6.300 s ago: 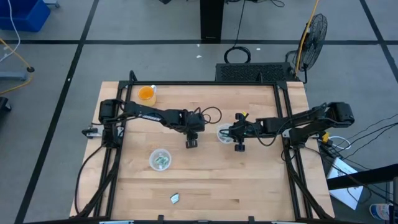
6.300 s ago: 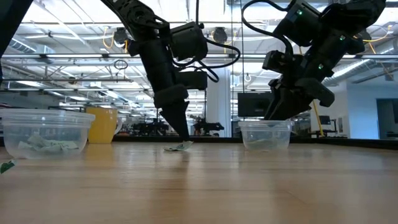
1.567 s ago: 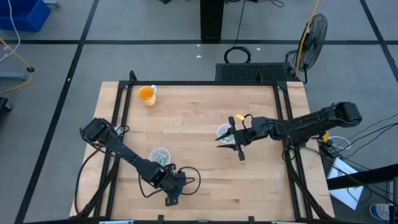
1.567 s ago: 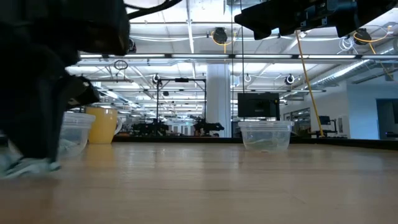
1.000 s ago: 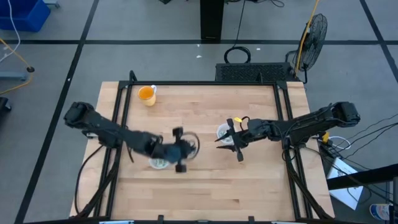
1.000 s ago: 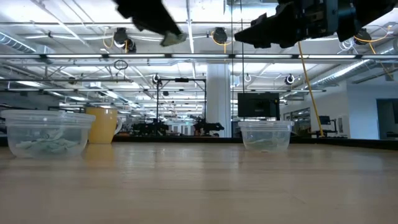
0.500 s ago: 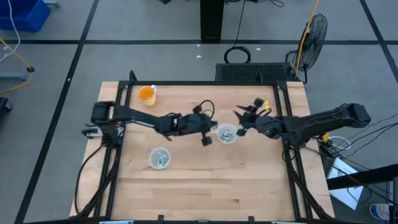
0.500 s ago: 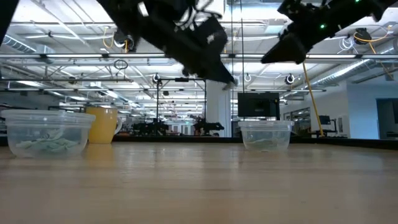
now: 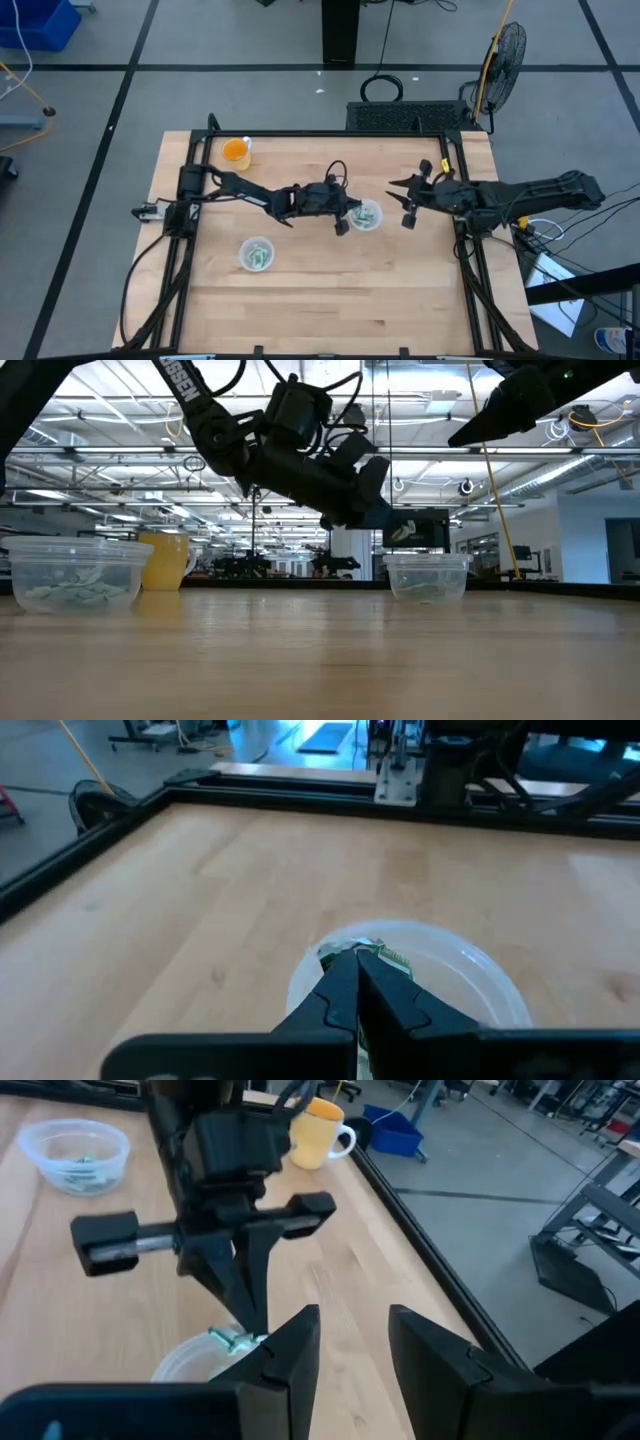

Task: Pick and place Stevia / Truvia into bins
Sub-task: Put the white and green truvia packet into the top transparent container, then return to Home Position

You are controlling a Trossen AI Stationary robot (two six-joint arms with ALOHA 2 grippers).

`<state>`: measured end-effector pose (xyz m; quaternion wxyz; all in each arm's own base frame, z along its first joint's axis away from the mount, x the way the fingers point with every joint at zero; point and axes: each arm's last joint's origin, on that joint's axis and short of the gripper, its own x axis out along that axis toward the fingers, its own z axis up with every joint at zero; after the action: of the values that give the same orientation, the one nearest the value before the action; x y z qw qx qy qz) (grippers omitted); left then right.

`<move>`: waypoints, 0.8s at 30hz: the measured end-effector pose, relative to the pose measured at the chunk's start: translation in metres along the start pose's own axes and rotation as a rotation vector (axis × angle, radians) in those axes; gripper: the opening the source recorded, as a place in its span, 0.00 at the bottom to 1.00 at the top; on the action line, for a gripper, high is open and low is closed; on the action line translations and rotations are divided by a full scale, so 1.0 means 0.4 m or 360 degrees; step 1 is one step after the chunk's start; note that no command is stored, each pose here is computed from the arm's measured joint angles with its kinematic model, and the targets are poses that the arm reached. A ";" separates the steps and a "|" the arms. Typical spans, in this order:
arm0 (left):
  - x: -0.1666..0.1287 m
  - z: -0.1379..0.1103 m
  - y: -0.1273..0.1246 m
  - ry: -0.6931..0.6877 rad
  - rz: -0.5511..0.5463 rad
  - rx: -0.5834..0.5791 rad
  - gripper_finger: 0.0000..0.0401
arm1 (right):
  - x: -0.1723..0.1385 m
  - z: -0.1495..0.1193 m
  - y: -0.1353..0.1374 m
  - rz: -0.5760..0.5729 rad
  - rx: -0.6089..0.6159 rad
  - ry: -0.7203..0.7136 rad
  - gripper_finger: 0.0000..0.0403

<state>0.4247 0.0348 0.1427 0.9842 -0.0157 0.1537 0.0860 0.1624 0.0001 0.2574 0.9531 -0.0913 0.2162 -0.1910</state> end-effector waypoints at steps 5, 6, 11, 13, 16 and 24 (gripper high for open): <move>0.002 -0.001 -0.003 0.0000 -0.0035 0.0004 0.06 | 0.012 -0.003 0.006 0.0002 -0.0018 0.0034 0.28; 0.003 0.000 -0.004 0.0001 -0.0040 0.0005 0.06 | 0.013 -0.004 0.007 0.0002 -0.0020 0.0039 0.28; 0.002 -0.005 -0.004 0.0031 -0.0041 0.0027 0.06 | 0.023 -0.007 0.013 0.0003 -0.0004 0.0066 0.28; 0.002 -0.009 -0.005 0.0061 -0.0035 0.0030 0.05 | 0.025 -0.009 0.014 0.0004 0.0024 0.0078 0.28; -0.003 0.000 -0.003 0.0050 -0.0009 0.0049 0.05 | 0.029 -0.010 0.016 0.0003 0.0031 0.0086 0.28; -0.185 0.215 0.005 0.0037 -0.0006 0.0191 0.05 | 0.003 -0.011 0.009 0.0023 0.0017 0.0069 0.28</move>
<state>0.3807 0.0295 0.2472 0.9817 0.0421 0.1701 0.0747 0.1628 0.0025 0.2520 0.9501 -0.0805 0.2364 -0.1870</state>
